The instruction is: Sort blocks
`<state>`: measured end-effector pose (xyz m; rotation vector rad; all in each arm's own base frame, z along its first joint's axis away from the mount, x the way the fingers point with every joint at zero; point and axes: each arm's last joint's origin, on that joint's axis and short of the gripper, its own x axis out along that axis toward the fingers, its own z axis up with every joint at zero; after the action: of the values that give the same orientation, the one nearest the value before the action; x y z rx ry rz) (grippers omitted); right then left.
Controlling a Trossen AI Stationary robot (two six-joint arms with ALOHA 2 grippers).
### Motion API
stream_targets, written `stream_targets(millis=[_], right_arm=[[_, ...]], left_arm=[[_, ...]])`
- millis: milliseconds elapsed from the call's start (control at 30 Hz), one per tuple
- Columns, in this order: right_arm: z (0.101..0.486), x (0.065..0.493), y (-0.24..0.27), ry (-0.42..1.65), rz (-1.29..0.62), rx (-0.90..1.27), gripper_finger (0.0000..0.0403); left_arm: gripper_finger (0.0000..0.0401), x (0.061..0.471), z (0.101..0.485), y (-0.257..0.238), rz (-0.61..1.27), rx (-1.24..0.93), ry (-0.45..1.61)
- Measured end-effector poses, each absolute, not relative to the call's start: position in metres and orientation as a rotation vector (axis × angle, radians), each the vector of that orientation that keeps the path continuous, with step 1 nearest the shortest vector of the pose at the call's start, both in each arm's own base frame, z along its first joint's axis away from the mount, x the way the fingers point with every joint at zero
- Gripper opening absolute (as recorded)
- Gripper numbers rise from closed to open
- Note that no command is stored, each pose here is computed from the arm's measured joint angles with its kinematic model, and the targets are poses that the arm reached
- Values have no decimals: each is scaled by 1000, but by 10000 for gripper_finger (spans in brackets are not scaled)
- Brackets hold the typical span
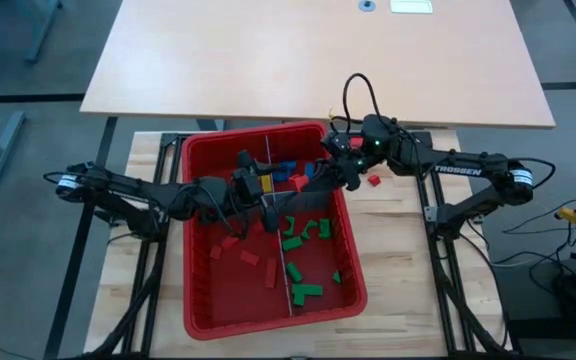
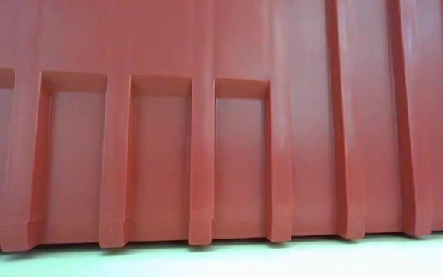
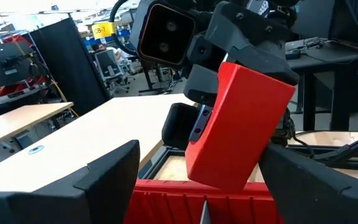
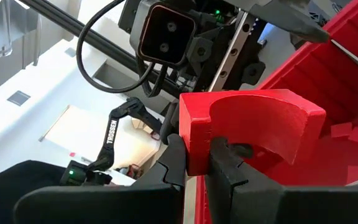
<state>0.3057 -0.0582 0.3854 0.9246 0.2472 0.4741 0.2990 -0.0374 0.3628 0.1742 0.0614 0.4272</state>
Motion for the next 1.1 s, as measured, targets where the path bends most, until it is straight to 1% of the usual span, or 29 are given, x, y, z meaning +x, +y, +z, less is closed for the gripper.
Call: stream_targets(millis=[467,533,600,633,833,867,933,1100], right_arm=[[385,306,-58,247,474,922,14],[385,306,-58,246,474,919,14],[385,306,-58,245,475,914,14],[385,306,-58,245,475,914,14],[385,306,-59,244,468,927,14],[385,306,-59,245,468,931,14],[386,306,-59,246,469,932,14],[386,306,-59,246,469,931,14]], left_arm=[[310,303,362,-37,390,157,47],[305,303,362,-37,389,157,48],[284,303,362,-37,389,158,48],[267,303,362,-36,390,157,48],[127,303,361,-36,376,160,56],[111,303,360,-36,374,161,58],[103,303,360,-36,370,158,60],[103,303,360,-36,372,150,62]])
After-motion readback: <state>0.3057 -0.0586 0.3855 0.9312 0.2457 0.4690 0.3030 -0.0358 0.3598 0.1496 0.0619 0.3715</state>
